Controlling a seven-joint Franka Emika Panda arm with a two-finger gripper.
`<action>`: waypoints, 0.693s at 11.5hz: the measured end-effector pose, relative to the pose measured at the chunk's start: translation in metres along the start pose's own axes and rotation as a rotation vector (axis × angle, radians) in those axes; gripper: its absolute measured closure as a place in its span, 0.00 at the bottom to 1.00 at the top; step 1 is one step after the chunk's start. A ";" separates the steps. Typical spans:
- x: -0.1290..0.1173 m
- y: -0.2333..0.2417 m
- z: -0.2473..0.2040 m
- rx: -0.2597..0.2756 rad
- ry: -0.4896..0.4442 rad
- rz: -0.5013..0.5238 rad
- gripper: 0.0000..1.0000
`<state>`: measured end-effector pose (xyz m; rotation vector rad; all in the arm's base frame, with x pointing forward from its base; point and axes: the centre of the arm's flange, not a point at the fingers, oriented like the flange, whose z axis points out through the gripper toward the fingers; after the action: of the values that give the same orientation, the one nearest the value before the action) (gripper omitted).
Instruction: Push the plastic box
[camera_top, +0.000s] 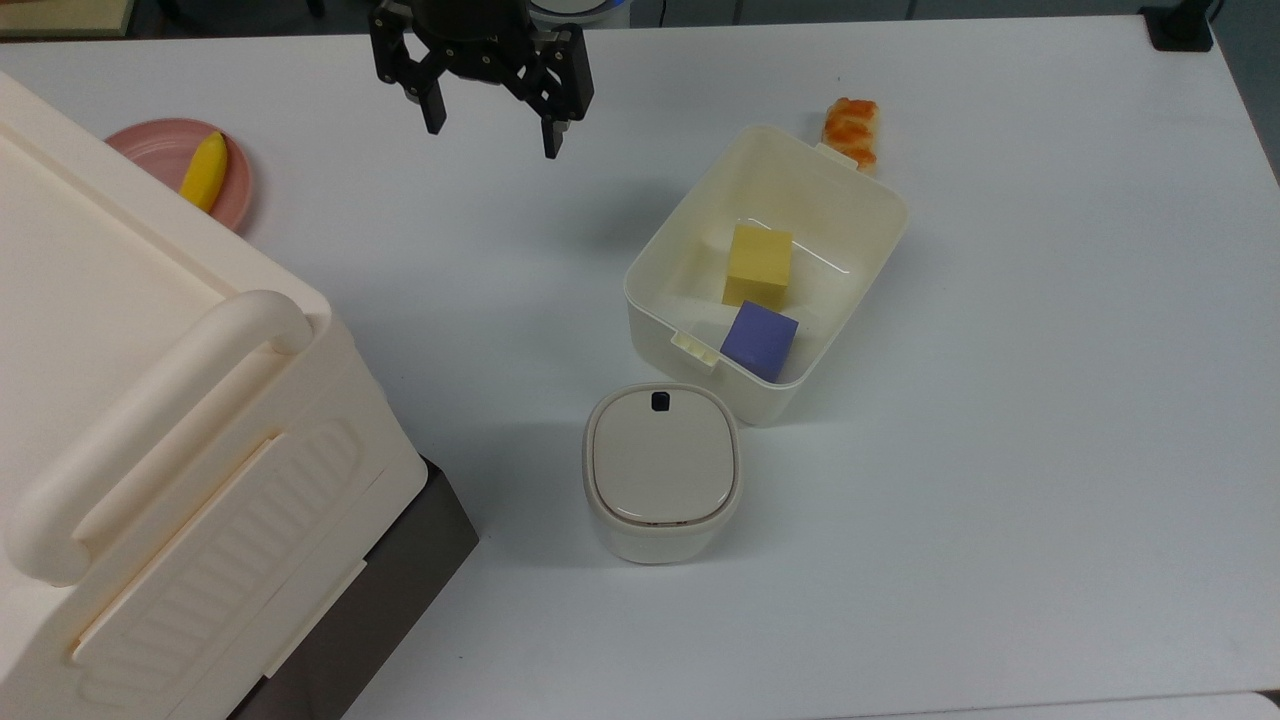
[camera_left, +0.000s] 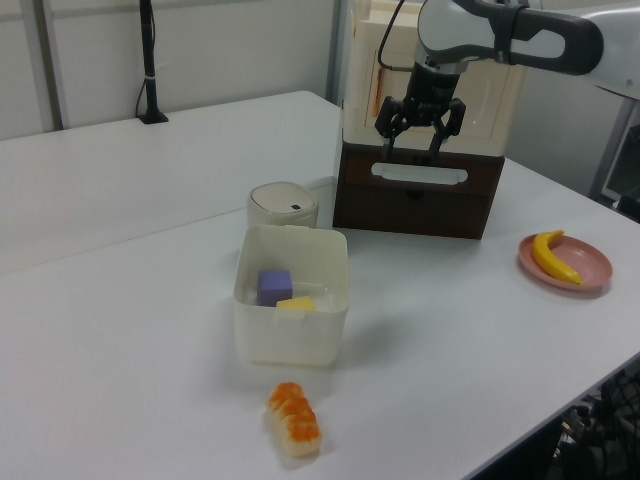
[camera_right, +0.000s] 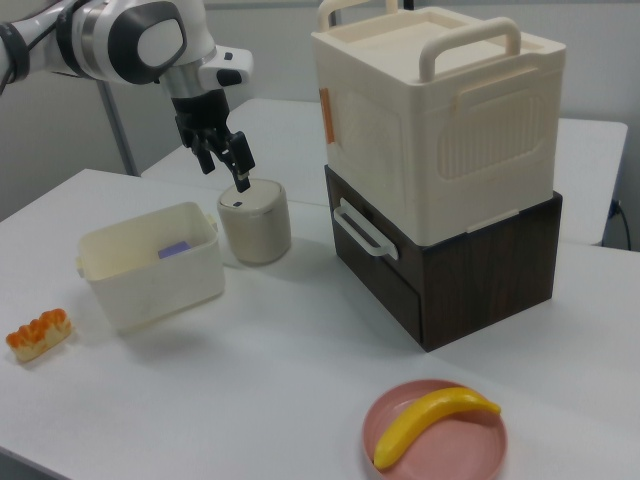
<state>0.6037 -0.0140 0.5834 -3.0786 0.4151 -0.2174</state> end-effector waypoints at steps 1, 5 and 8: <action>0.000 0.000 0.000 0.000 0.000 -0.026 0.00; -0.008 0.004 -0.003 -0.005 -0.044 -0.258 0.00; -0.026 0.010 -0.003 0.003 -0.078 -0.490 0.00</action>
<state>0.5755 -0.0169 0.5824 -3.1147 -0.3480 -0.1034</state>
